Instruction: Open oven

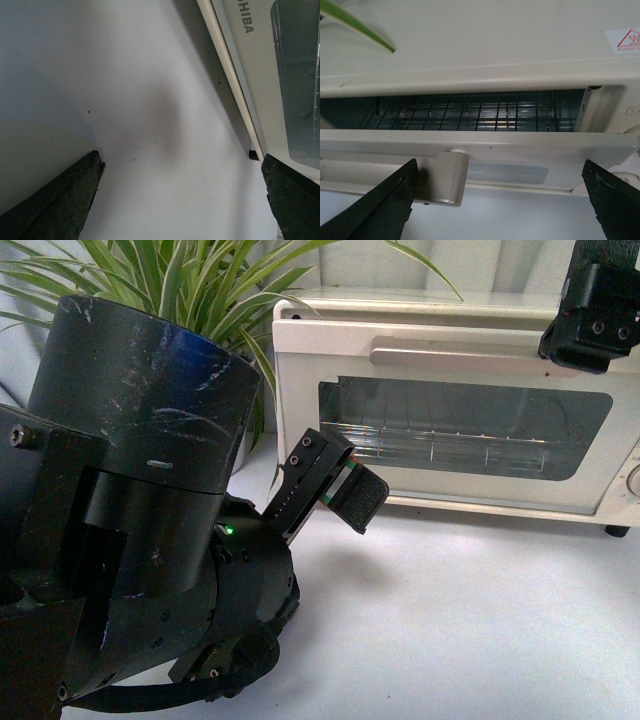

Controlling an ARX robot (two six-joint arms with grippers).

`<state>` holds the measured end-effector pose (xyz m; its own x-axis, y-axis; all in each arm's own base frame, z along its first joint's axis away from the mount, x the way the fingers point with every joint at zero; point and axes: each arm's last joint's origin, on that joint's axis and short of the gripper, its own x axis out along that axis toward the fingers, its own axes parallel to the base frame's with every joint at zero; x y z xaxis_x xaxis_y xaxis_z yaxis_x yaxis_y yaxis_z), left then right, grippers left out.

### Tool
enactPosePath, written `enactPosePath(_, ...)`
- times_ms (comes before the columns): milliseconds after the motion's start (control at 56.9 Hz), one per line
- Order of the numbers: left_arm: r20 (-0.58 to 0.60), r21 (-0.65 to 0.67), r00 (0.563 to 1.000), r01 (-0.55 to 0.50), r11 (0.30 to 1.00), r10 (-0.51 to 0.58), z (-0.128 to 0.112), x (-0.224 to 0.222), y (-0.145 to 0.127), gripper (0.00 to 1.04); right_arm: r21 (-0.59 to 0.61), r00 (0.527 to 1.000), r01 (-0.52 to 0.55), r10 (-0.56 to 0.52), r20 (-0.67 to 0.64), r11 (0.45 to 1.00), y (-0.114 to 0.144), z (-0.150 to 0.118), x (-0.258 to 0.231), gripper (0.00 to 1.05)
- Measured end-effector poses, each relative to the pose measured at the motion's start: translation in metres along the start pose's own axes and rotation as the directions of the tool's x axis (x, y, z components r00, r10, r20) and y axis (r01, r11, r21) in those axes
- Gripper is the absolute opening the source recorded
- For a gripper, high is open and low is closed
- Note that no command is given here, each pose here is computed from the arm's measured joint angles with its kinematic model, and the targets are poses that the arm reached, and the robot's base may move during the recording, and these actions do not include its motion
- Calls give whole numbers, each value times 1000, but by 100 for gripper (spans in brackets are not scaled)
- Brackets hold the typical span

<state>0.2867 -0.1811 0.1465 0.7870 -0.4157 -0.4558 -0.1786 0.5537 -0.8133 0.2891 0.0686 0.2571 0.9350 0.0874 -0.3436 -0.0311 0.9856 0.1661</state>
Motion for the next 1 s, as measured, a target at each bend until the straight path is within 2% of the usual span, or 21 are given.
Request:
enactPosePath(457,3,-3,1000,-5,1000,5,2,-2,1,98,-18,996,-78,77,-38,997,-11,-48,-20,95)
enactPosePath(668,0,6,1000,-12,1000,12,4,-4,5,98,-70,986,-139,132,-105,988,-11,-79,-25,95)
enactPosePath(1002,-5,34,1000,-16,999,16,4,-7,5,98,-62,988,-111,103,-113,992,-21,-84,-49,95)
